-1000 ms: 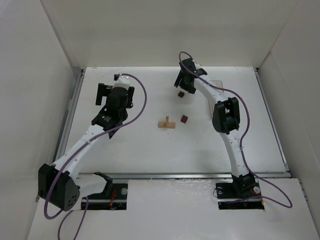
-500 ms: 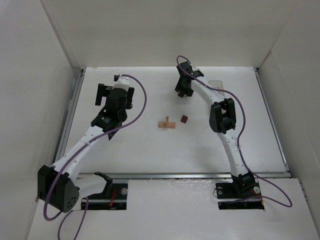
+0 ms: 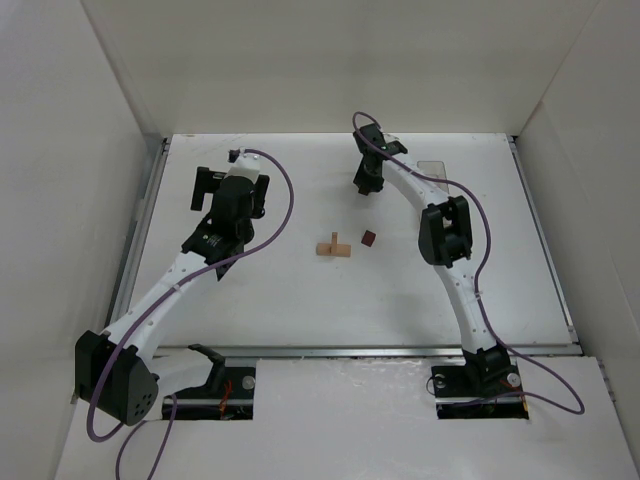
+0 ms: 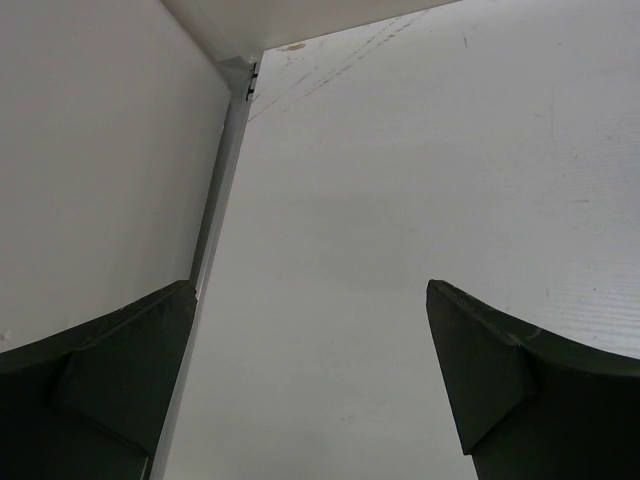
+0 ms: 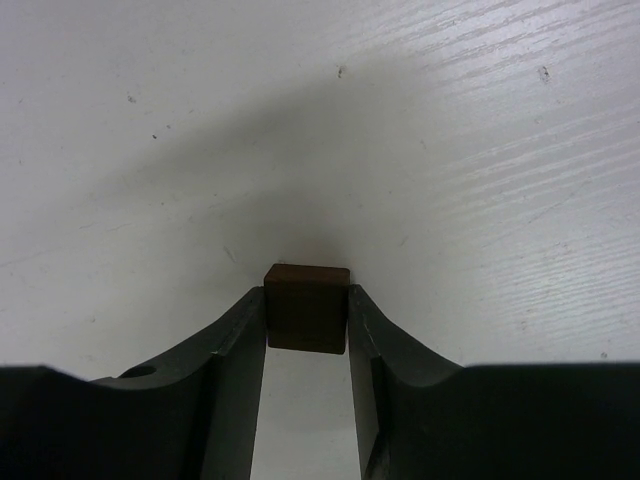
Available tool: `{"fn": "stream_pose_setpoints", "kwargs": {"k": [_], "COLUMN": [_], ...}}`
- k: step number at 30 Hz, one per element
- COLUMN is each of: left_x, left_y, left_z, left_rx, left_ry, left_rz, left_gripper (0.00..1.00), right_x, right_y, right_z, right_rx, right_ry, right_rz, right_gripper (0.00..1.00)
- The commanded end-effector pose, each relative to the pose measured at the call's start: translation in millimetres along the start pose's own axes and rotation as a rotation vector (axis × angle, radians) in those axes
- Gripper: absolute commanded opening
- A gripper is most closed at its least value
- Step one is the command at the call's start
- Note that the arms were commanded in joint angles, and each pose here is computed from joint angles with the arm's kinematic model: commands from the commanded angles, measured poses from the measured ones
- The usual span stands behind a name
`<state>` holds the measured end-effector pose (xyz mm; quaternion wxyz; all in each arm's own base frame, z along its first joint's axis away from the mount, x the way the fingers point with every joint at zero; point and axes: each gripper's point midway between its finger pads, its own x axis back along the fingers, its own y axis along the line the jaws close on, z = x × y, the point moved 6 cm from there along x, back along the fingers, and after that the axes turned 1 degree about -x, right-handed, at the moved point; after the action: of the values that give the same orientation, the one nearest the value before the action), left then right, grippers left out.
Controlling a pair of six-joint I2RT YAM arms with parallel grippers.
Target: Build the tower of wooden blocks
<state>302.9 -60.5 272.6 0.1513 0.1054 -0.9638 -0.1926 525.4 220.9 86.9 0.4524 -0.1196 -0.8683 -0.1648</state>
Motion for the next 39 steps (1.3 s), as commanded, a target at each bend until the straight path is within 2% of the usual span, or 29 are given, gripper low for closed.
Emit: {"fn": "stream_pose_setpoints", "kwargs": {"k": [1,2,3,8,10,11,12,13,18,26,27,32,36,39], "left_x": [4.8,4.8,4.8,4.8,4.6,4.5,4.6,4.4,6.5,12.7,14.7,15.8,16.1,15.5], "left_y": [8.5,8.5,8.5,8.5,9.7,9.8,11.0,11.2,13.3,15.2,17.2,17.1,18.5,17.2], "left_z": [-9.8,-9.8,-9.8,-9.8,-11.2,-12.7,-12.4,-13.8,-10.8,3.8,2.2,12.7,13.9,17.9], "left_rx": [0.039,0.039,0.039,0.039,0.046,0.052,0.052,0.058,0.068,0.113,0.12,0.115,0.121,0.114], "left_ry": [-0.047,-0.047,-0.047,-0.047,-0.053,-0.06,-0.057,-0.064,-0.072,-0.052,-0.059,-0.05,-0.066,-0.058], "left_rz": [-0.018,-0.018,-0.018,-0.018,-0.029,-0.03,-0.041,-0.042,-0.053,-0.066,-0.067,-0.077,-0.089,-0.088], "left_gripper": [1.0,1.0,1.0,1.0,1.0,1.0,1.0,1.0,1.0,1.0,1.0,1.0,1.0,1.0], "right_x": [11.0,20.5,26.5,74.7,108.8,109.2,134.7,141.5,178.2,246.1,250.9,260.2,243.2,238.2], "right_y": [1.2,2.8,2.7,4.7,3.1,-5.9,-3.0,-7.2,-12.6,1.1,2.5,12.1,18.4,19.6], "right_z": [-1.3,-7.7,-12.6,-38.9,-51.1,-42.3,-44.7,-42.0,10.5,66.0,66.0,108.3,136.1,139.0], "right_rx": [0.032,0.041,0.054,0.104,0.127,0.149,0.171,0.184,0.293,0.16,0.14,0.173,0.192,0.174], "right_ry": [-0.003,-0.018,-0.034,-0.11,-0.147,-0.122,-0.139,-0.131,-0.056,-0.042,-0.07,-0.033,0.018,0.027], "right_rz": [-0.014,-0.027,-0.029,-0.089,-0.132,-0.111,-0.16,-0.165,-0.141,-0.285,-0.274,-0.256,-0.221,-0.209], "right_gripper": [0.06,0.01,0.0,0.0,0.0,0.0,0.0,0.0,0.0,0.0,0.0,0.0,0.0,0.0]}}
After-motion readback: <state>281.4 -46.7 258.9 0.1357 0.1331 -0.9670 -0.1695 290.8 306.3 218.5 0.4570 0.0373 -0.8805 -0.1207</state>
